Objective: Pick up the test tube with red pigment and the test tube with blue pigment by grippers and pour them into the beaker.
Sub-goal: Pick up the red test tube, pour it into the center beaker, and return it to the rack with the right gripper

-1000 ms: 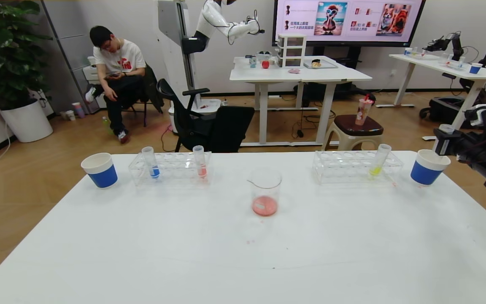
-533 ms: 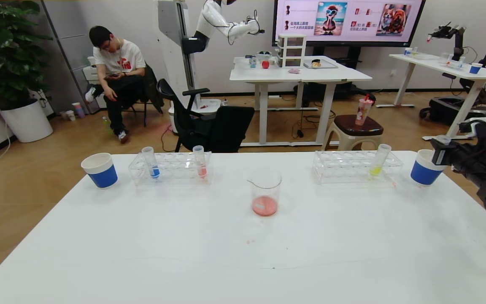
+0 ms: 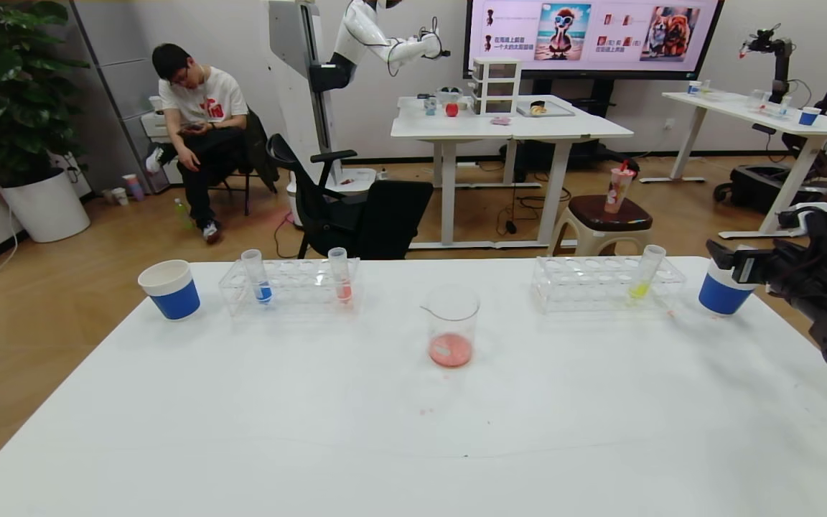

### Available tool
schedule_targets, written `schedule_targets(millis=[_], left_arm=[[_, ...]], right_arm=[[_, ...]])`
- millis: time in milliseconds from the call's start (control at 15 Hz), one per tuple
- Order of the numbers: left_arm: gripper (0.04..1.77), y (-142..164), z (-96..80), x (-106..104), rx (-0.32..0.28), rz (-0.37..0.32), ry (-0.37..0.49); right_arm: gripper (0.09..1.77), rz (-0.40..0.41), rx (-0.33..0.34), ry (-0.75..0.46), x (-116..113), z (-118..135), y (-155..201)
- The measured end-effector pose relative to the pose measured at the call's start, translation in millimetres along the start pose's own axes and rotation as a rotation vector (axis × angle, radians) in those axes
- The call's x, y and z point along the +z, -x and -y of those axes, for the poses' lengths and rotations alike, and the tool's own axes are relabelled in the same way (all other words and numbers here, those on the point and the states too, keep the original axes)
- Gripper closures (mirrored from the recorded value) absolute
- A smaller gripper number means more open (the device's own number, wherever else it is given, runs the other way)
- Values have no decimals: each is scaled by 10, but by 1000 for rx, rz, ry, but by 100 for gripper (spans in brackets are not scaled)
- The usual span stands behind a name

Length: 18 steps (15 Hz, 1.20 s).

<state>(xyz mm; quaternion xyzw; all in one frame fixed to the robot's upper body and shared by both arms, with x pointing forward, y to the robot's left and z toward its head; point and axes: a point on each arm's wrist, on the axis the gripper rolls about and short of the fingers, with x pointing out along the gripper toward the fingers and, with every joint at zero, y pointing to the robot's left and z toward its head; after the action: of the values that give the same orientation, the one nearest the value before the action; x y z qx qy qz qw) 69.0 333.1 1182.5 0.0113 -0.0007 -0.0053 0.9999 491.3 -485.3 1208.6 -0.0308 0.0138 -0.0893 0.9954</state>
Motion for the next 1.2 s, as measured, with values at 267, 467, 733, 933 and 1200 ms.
schedule_targets(millis=[267, 467, 733, 933, 1200], left_arm=[[6, 0, 0, 0, 0, 0, 0], [6, 0, 0, 0, 0, 0, -1], [6, 0, 0, 0, -1, 0, -1], [6, 0, 0, 0, -1, 0, 0], [6, 0, 0, 0, 0, 0, 0]], right_arm=[[12, 67, 67, -2, 352, -286, 50], [12, 98, 195, -6, 793, -807, 221], [12, 175, 321, -15, 1279, -1266, 670], [12, 241, 325, -17, 1553, -1241, 1113], [12, 372, 302, -17, 1958, -1041, 2031]])
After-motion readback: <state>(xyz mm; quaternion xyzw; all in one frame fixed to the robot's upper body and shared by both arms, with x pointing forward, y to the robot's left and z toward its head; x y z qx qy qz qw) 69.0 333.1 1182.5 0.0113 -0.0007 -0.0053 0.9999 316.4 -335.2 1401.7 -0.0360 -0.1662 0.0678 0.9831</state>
